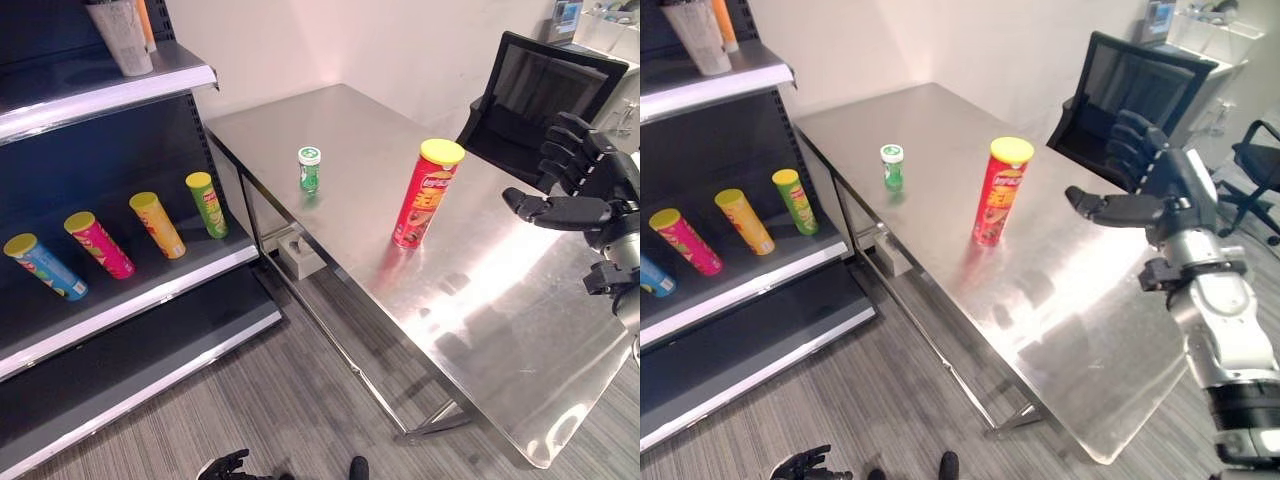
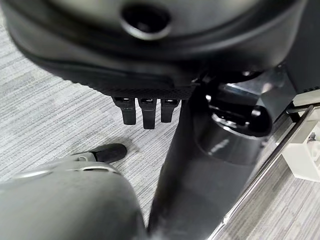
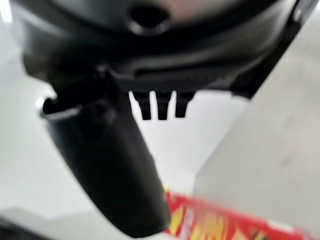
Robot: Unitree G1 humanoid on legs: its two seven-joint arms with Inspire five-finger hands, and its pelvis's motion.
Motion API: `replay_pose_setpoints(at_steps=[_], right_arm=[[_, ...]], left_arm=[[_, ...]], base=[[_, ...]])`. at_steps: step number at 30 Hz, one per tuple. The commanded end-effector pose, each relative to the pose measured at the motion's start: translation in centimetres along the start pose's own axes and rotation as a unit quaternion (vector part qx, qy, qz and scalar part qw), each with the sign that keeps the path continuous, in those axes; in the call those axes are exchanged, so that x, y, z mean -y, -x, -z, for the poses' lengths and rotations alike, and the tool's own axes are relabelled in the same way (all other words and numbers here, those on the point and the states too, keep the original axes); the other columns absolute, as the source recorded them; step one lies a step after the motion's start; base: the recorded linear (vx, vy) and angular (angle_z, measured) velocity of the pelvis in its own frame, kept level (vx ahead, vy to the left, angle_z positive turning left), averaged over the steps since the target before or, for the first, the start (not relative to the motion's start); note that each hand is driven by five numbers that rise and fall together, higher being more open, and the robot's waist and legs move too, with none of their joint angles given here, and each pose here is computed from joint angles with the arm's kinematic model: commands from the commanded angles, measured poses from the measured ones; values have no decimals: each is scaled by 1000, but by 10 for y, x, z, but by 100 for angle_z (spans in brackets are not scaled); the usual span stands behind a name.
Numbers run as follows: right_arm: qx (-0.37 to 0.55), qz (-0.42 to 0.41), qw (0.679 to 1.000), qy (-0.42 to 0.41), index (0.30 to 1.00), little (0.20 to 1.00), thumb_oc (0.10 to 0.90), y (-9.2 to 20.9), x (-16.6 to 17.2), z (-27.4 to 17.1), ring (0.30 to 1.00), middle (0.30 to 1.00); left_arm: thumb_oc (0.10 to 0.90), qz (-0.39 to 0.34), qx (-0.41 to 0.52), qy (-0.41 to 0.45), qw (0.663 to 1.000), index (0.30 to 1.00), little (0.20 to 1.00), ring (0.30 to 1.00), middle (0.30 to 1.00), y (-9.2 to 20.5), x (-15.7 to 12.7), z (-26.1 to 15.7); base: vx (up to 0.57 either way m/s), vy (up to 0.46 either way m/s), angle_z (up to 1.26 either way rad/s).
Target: Put the goods on the table back onto the shelves and tidy them up.
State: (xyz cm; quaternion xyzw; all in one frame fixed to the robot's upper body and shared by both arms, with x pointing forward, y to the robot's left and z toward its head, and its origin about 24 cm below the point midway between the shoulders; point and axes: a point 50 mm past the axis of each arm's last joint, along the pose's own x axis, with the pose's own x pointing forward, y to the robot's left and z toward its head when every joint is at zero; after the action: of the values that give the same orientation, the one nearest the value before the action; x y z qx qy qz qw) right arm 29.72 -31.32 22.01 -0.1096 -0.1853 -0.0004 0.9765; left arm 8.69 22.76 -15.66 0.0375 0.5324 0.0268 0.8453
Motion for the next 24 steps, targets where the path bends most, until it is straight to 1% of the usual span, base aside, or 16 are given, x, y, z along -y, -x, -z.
replay_pose_setpoints(at_steps=[1,6,9,11,17,24], right_arm=[[143,11,990,5,900,900,800,-23,18,-75,900,900],[135,-26,990,37,900,900,800,-38,7,-85,900,900],[127,-30,990,54,900,900,800,-40,8,-88,900,900],[113,-27,990,81,900,900,800,-45,11,-89,900,900],[100,-33,989,102,900,900,800,-49,12,-90,900,900],[97,-48,988,106,900,900,800,-51,6,-90,900,900]], left_arm=[[800,-10,0,-38,999,900,900,900,900,0,-14,-3],[800,-16,2,-32,999,900,900,900,900,0,-16,-4],[800,-13,-1,-34,999,900,900,900,900,0,-15,-2],[800,-10,-3,-37,999,900,900,900,900,0,-14,-1],[800,-4,3,-41,999,900,900,900,900,-1,-10,-4],[800,-4,6,-42,999,900,900,900,900,-1,-10,-6]], base=[[11,-49,19],[9,-55,28],[19,-49,24],[14,-46,22],[10,-33,12],[12,-23,10]])
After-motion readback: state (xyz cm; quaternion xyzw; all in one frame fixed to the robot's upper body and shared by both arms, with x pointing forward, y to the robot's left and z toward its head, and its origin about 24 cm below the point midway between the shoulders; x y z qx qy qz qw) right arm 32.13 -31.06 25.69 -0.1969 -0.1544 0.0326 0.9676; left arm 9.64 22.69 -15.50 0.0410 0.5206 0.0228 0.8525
